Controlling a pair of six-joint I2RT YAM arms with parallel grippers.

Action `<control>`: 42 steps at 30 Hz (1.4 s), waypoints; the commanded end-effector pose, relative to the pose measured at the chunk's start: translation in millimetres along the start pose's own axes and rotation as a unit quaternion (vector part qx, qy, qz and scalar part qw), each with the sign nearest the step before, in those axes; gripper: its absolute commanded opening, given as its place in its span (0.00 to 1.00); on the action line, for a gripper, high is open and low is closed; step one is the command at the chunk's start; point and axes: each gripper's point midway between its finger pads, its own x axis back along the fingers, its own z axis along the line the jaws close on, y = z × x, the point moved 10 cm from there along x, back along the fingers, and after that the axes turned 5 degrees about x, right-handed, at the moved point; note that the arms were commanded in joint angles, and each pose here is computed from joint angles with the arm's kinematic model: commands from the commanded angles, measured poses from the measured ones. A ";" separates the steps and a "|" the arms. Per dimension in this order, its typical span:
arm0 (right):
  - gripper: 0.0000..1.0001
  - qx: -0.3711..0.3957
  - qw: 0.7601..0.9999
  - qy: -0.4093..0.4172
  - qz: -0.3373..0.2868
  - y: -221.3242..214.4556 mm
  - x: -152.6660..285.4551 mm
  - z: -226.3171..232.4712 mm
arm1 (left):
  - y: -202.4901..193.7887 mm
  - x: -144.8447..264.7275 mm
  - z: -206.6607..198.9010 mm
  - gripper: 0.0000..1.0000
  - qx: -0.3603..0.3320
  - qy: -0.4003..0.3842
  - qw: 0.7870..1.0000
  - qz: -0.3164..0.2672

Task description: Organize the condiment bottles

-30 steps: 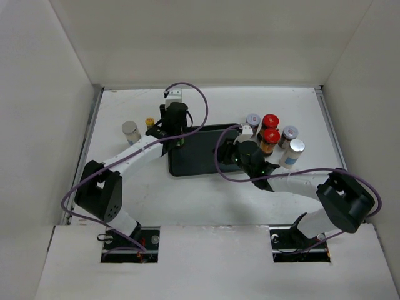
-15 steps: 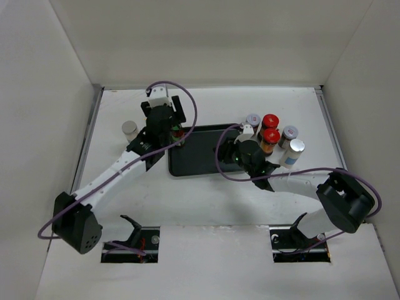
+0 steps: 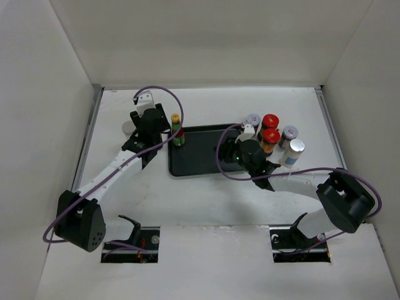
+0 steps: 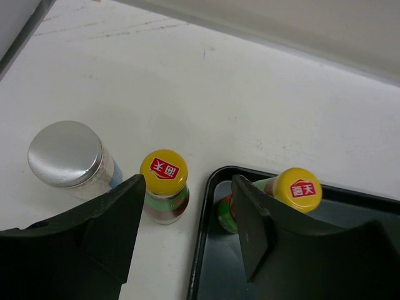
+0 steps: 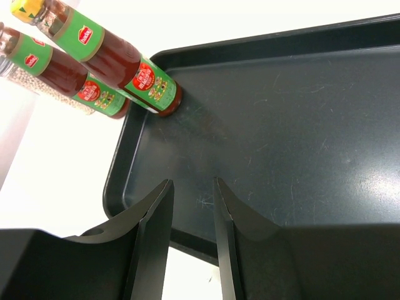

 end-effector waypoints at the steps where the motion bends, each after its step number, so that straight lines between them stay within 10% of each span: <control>1: 0.38 -0.008 0.999 0.020 -0.029 13.1 0.9 6.8 | 4.7 -10.3 -2.6 0.55 0.006 0.007 1.000 -0.006; 10: 0.39 -0.006 0.999 0.019 -0.031 12.3 0.5 5.9 | -1.1 -26.7 9.4 0.55 0.012 0.038 0.999 -0.009; 24: 0.39 -0.007 0.999 0.020 -0.030 11.9 1.0 5.9 | 4.1 -7.0 14.1 0.15 0.021 0.026 0.999 -0.018; 42: 0.39 -0.008 0.999 0.013 -0.037 14.8 3.2 1.6 | 24.0 99.4 -30.0 0.14 0.015 -0.113 0.993 -0.020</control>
